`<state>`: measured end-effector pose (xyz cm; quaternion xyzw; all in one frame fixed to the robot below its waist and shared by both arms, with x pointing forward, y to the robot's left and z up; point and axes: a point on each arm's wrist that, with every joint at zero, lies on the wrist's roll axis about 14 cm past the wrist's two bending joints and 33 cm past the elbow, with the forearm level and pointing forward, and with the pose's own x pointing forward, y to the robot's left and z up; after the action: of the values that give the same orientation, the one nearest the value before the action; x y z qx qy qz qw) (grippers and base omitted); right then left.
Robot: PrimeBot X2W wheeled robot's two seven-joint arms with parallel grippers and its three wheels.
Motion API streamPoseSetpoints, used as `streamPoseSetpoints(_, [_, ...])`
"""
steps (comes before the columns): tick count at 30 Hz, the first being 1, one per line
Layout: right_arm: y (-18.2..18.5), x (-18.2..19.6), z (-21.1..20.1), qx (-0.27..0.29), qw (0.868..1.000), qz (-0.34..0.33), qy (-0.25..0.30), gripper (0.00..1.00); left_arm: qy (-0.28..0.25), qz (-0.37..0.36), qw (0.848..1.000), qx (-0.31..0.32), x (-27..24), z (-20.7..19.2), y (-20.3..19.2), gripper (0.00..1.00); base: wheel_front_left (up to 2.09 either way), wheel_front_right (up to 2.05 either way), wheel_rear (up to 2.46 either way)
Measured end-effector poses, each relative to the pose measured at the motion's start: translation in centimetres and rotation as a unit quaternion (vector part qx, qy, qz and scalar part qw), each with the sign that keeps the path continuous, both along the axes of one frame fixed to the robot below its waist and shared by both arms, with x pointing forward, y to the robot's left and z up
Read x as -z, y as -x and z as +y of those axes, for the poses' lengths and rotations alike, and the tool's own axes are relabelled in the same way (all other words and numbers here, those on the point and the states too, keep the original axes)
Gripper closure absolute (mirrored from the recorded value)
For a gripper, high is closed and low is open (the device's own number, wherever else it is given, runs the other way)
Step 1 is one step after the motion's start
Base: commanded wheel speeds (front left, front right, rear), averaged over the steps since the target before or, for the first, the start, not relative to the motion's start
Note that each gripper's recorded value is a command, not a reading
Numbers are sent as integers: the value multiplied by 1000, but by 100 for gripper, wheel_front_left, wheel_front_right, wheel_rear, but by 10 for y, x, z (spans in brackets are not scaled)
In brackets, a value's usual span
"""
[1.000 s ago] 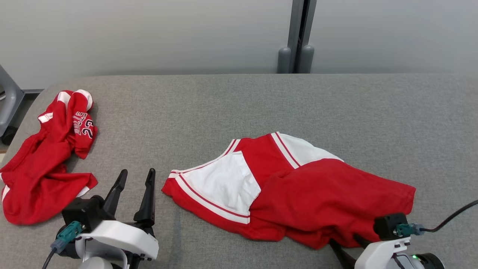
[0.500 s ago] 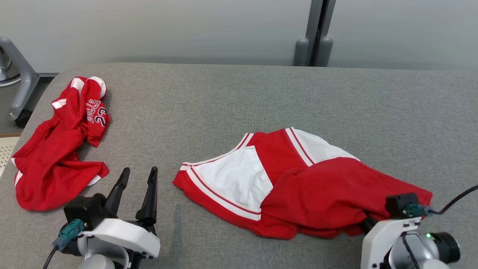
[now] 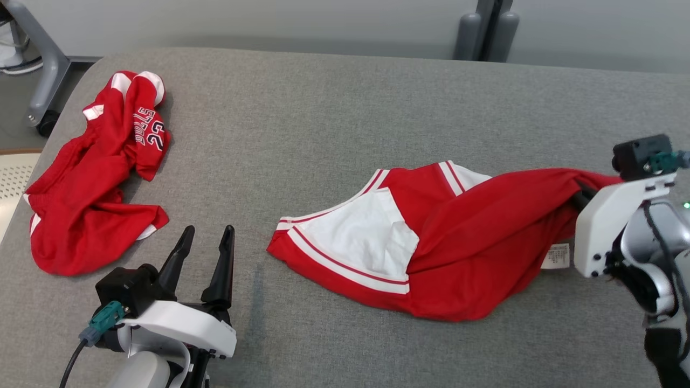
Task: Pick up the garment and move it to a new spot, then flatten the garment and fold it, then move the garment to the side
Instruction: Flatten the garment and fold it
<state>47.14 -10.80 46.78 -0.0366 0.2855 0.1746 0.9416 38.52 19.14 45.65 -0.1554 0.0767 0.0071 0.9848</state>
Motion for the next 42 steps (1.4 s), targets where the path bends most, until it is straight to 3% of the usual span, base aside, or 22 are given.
streamPoseSetpoints(4, [-27,3,2,-16,1000,18,9,100,-2,6,1000,-10,6,8,-3,0,0,0,0])
streamPoseSetpoints(5, [-33,5,2,-17,1000,23,8,73,-3,8,1000,-12,7,10,-3,0,0,0,0])
streamPoseSetpoints(6, [-37,8,2,-17,999,29,10,0,-3,11,1000,-14,9,11,-2,0,0,0,0])
streamPoseSetpoints(11, [-47,12,2,-10,1000,26,-1,0,-3,12,1000,-18,10,13,-2,0,0,0,0])
streamPoseSetpoints(18, [-51,-21,-11,19,996,-74,-37,0,-5,-5,1000,-6,0,6,-8,0,0,0,0])
streamPoseSetpoints(23, [-35,-58,-36,66,977,-185,-82,0,-4,-12,1000,11,-5,-6,-10,0,0,0,0])
streamPoseSetpoints(28, [5,-67,-63,119,958,-241,-103,0,-7,-20,999,34,-12,-21,-14,0,0,0,0])
streamPoseSetpoints(37, [84,-19,-92,199,952,-195,-127,0,-2,-34,996,77,-24,-52,-21,0,0,0,0])
streamPoseSetpoints(42, [92,-11,-79,192,954,-179,-145,0,-1,-38,996,86,-27,-58,-21,0,0,0,0])
